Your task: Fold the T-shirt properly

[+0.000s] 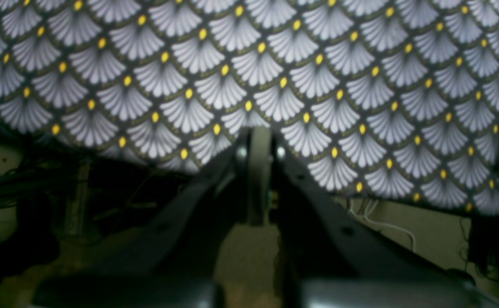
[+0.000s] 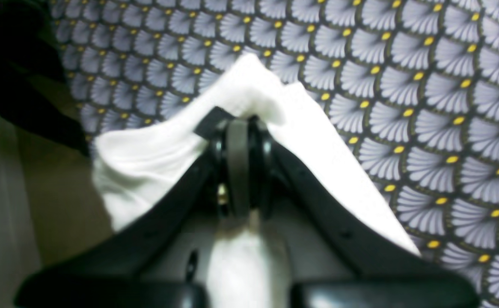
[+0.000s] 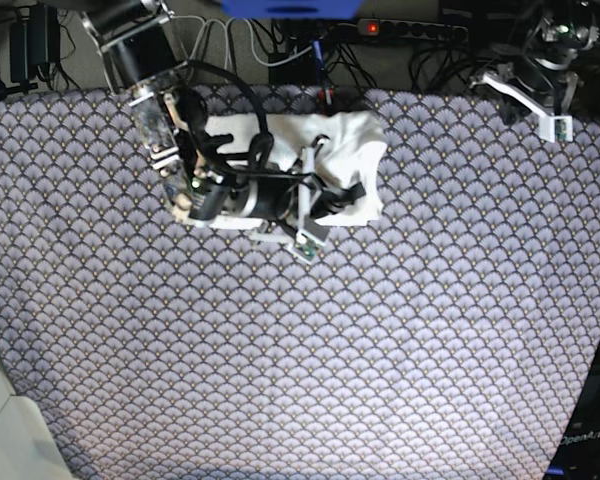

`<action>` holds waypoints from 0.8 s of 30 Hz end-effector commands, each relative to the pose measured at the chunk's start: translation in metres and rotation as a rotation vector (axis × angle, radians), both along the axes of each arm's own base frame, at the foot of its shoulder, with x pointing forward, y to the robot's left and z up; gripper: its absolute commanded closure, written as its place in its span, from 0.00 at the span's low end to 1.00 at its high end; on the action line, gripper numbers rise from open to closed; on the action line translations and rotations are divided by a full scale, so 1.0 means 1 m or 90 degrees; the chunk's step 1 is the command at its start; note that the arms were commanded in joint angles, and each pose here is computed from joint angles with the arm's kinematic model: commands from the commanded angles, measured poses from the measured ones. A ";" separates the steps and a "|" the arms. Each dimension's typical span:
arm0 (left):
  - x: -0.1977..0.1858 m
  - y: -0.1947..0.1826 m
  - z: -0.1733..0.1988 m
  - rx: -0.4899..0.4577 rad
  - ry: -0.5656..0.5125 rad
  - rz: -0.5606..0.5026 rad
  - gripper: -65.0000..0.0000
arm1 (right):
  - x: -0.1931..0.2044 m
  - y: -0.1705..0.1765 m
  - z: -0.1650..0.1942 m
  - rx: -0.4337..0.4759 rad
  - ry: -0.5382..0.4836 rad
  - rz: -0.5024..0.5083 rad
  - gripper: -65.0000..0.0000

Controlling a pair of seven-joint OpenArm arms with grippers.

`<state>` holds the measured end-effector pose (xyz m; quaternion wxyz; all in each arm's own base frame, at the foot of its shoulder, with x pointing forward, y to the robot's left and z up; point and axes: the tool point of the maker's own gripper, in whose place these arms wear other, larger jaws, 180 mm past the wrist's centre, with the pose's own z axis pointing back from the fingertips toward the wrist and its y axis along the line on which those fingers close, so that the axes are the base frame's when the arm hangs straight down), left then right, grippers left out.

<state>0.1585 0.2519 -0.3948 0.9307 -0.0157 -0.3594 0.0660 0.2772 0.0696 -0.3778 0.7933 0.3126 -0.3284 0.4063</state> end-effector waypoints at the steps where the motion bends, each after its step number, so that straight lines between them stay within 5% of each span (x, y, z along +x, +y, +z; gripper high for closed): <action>1: 0.003 0.003 0.007 0.006 -0.015 -0.004 1.00 | 0.008 0.005 0.014 0.026 -0.022 0.001 0.97; 5: 0.003 0.004 0.006 0.010 -0.015 -0.005 1.00 | 0.007 0.004 0.019 0.026 -0.031 0.002 0.97; 10: 0.006 0.010 0.013 0.020 -0.025 -0.004 1.00 | -0.012 0.002 0.065 0.056 -0.120 0.015 0.97; 14: 0.011 0.029 0.023 0.042 -0.043 0.018 1.00 | -0.023 -0.021 0.072 0.026 -0.136 -0.005 0.97; 21: 0.015 -0.001 0.033 0.029 -0.055 -0.160 1.00 | -0.043 -0.079 0.057 -0.011 -0.099 -0.113 0.97; 24: 0.012 -0.002 0.028 0.025 -0.044 -0.169 1.00 | -0.066 -0.107 0.037 -0.061 -0.064 -0.154 0.98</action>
